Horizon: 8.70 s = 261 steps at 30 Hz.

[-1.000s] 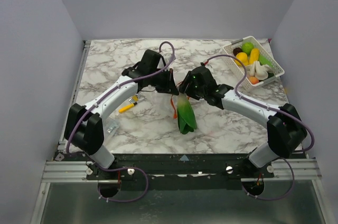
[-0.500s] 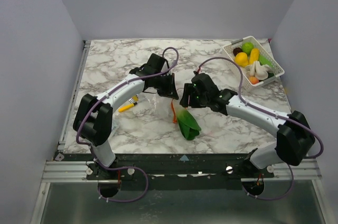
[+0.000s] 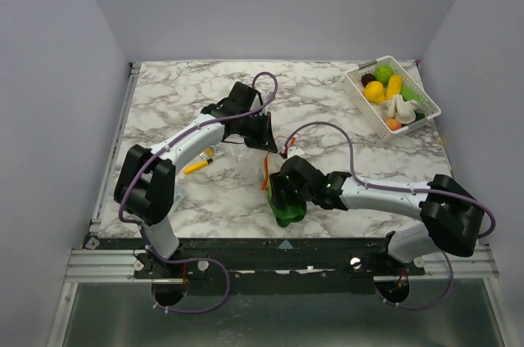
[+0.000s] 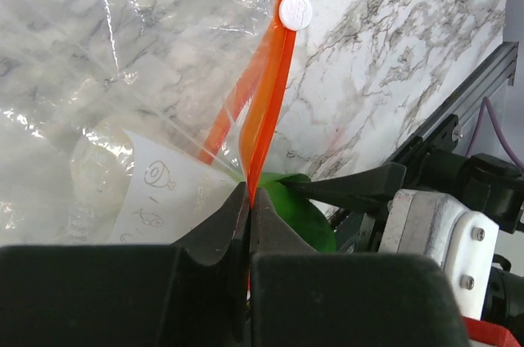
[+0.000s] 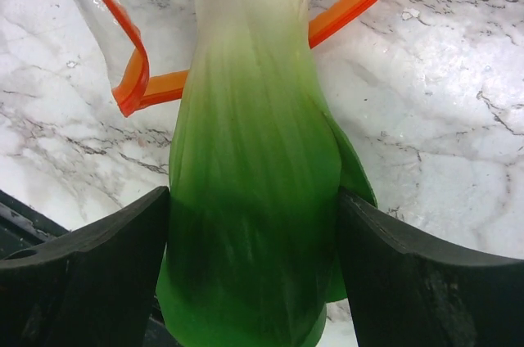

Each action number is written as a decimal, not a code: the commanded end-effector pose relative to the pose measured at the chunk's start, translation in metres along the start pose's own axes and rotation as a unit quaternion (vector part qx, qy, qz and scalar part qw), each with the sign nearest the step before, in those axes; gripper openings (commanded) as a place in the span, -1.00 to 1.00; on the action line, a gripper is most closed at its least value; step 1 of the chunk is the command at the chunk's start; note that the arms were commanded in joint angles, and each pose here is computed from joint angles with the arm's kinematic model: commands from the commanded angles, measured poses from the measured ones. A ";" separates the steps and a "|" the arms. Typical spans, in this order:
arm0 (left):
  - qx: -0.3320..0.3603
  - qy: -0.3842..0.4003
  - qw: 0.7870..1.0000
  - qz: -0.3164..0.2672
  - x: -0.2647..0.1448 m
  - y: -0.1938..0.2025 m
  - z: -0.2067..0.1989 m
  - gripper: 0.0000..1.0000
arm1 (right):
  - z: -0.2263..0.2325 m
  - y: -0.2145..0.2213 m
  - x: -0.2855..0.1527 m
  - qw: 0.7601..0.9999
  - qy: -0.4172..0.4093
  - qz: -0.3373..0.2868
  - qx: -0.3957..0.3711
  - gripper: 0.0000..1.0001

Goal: Place the food in the zip-top bag and seal the zipper
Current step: Pick up the fake vegetable at the center of the board, then place the fake vegetable in the zipper food storage bag, then adjust the zipper food storage bag at the center of the board, then pick up the fake fruit from the bin, then place the fake fruit in the zipper food storage bag.

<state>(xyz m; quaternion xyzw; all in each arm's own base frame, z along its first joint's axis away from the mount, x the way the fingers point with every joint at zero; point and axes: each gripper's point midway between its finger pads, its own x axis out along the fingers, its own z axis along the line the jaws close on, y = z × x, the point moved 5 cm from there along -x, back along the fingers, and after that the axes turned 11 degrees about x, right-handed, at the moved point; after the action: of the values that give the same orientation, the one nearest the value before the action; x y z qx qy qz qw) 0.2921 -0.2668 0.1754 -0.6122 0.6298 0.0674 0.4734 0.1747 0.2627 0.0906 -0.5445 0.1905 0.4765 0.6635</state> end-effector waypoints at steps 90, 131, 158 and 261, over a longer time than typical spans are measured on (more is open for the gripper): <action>0.075 0.110 0.986 -0.095 -0.048 -0.014 -0.065 -1.00 | -0.004 -0.103 -0.052 0.969 -0.037 -0.042 0.239 0.20; 0.031 0.100 0.988 -0.116 -0.093 -0.030 -0.076 -1.00 | 0.013 -0.149 -0.106 0.971 -0.052 -0.149 0.177 -0.99; 0.069 -0.029 0.963 -0.258 -0.174 -0.048 -0.066 -1.00 | 0.063 -0.198 -0.153 0.967 -0.150 -0.157 0.129 -0.99; 0.059 0.015 0.981 -0.183 -0.115 -0.030 -0.035 -1.00 | -0.216 -0.318 -0.110 0.912 0.069 -0.296 0.275 -0.99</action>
<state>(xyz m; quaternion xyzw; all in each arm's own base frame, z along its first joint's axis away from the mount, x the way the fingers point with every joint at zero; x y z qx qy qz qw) 0.2770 -0.2119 0.2828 -0.6886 0.5077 -0.0469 0.5156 0.4832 -0.0058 0.2765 -0.4850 0.2654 0.0437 0.8321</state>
